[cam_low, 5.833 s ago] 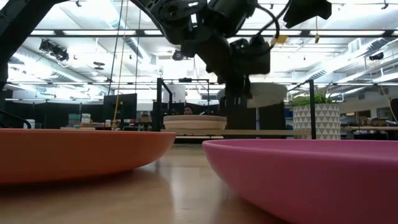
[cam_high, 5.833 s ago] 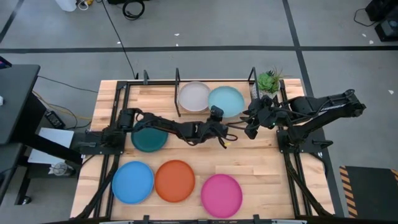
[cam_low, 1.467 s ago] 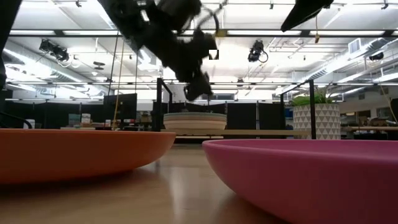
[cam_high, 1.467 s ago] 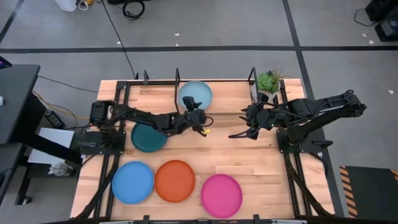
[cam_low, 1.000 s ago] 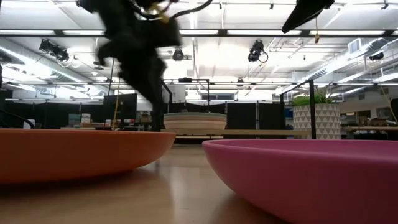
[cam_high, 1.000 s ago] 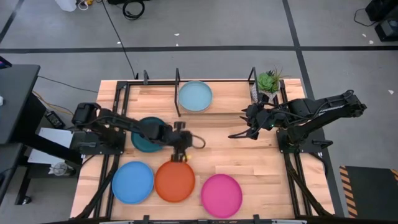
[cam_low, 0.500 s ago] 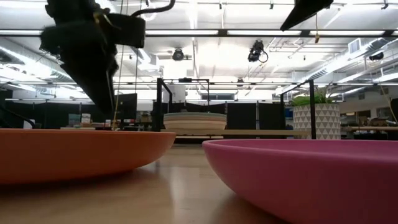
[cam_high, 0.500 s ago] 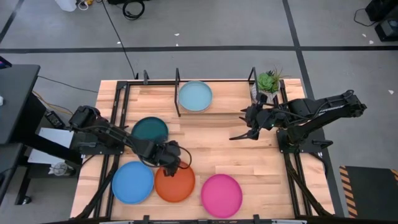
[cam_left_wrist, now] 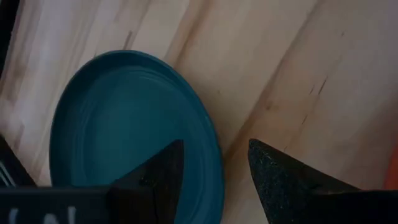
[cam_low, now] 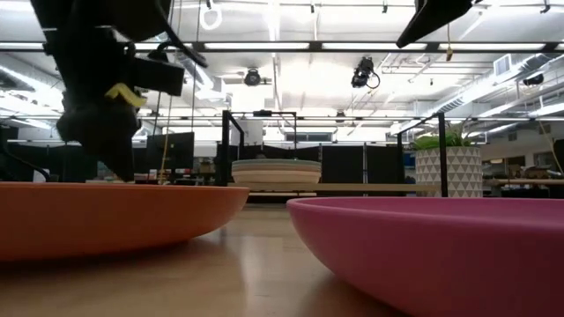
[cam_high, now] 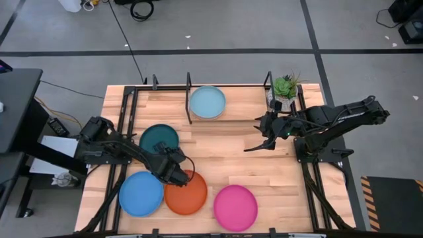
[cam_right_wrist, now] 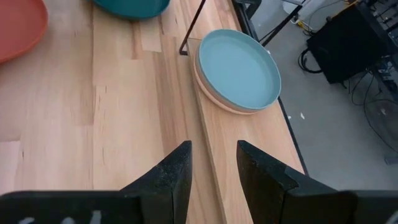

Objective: Place and stack plates onto a shelf
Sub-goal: Put the dark blue plate on the shelf

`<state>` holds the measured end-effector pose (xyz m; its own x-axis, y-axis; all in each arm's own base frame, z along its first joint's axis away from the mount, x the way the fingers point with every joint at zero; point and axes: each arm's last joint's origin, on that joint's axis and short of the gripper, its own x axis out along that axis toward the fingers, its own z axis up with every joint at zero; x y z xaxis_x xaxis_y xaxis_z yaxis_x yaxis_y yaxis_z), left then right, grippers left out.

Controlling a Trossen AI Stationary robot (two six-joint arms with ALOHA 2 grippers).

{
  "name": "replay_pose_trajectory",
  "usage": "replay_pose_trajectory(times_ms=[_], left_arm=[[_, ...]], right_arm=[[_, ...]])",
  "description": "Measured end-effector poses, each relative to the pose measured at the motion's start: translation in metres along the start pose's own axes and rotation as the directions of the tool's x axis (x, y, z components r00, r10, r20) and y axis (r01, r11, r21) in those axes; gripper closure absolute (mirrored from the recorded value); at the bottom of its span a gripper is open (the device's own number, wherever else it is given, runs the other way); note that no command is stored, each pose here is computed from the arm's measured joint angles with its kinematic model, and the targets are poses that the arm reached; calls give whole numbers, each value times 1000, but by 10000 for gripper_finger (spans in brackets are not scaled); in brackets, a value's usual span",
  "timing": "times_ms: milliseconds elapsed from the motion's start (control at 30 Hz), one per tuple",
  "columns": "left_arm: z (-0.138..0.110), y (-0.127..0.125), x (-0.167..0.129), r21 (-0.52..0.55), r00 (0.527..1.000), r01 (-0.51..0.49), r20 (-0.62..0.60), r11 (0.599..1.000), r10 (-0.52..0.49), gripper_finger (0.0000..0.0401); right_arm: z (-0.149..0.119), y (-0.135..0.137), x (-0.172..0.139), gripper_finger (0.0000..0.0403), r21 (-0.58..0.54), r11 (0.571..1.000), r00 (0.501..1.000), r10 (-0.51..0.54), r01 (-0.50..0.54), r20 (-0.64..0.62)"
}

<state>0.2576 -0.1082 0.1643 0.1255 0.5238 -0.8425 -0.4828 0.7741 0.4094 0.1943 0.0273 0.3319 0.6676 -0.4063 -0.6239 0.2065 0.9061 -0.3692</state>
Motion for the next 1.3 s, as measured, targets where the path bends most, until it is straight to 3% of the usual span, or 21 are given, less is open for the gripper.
replay_pose_trajectory(times_ms=[400, 567, 767, 1100, 1300], left_arm=[[-7, -8, 14, 70, 997, -72, -29, 995, 74, 214], [-22, -2, 27, 91, 991, -117, -51, 989, 122, 214], [-36, 0, 41, 74, 992, -98, -75, 992, 104, 217], [-35, 0, 40, 74, 993, -81, -78, 994, 87, 271], [-35, 0, 40, 76, 993, -80, -78, 994, 86, 326]], right_arm=[[-6, 4, 6, 270, 1, 1000, 1000, -1, 1, -14], [-7, 3, 5, 270, 2, 1000, 1000, -1, 1, -14], [-7, 2, 3, 270, 7, 1000, 1000, -1, 1, -7], [-7, 1, 3, 270, 9, 1000, 1000, -1, 1, -4], [-7, 1, 3, 270, 9, 1000, 1000, -1, 1, -4]])
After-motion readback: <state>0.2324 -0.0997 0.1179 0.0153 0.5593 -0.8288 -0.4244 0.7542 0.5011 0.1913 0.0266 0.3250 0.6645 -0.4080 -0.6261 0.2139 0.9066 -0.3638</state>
